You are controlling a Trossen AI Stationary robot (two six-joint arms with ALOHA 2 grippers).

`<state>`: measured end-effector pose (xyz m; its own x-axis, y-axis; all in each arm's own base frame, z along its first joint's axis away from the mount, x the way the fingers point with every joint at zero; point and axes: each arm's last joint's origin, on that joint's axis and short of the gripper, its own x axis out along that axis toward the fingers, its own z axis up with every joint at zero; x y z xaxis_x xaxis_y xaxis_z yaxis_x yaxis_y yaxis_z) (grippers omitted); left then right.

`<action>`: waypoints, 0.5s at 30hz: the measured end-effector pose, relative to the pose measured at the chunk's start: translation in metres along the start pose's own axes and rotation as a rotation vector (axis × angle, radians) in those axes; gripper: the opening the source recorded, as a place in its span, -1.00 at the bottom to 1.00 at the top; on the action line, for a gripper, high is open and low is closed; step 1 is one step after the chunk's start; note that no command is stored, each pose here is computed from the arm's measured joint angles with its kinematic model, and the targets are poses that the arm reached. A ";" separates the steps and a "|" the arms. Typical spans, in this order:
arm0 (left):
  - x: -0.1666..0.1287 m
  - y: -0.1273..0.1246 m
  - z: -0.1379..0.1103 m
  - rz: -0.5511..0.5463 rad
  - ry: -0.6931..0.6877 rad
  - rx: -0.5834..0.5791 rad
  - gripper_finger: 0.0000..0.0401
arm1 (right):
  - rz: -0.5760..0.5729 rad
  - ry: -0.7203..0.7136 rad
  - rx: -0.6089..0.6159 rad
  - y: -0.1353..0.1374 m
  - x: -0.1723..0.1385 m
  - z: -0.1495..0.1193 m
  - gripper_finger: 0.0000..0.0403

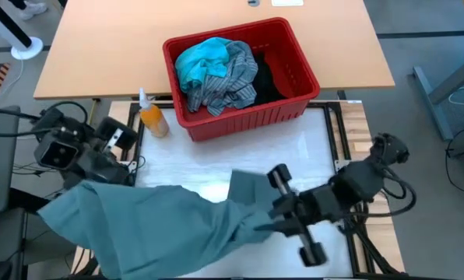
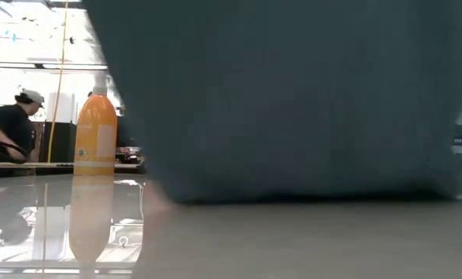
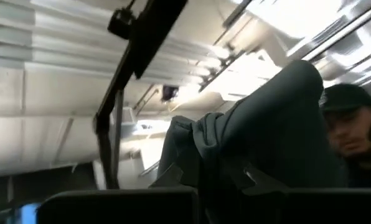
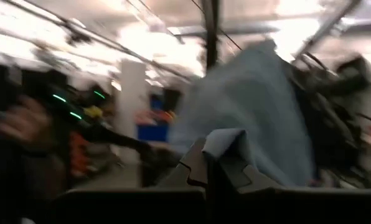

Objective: Fold Laundry from Bin
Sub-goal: Fold the dark blue pants

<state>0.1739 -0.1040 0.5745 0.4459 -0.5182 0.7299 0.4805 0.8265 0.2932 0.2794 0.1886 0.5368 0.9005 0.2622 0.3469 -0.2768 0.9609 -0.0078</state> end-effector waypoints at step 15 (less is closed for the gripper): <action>-0.012 0.094 0.023 0.426 0.213 0.242 -1.00 | -0.451 0.049 -0.045 -0.130 -0.058 0.066 -0.89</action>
<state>0.1964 -0.0150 0.6078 0.7193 -0.1379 0.6809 0.0470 0.9875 0.1503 0.2408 0.0424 0.5795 0.9429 -0.1805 0.2798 0.1607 0.9827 0.0926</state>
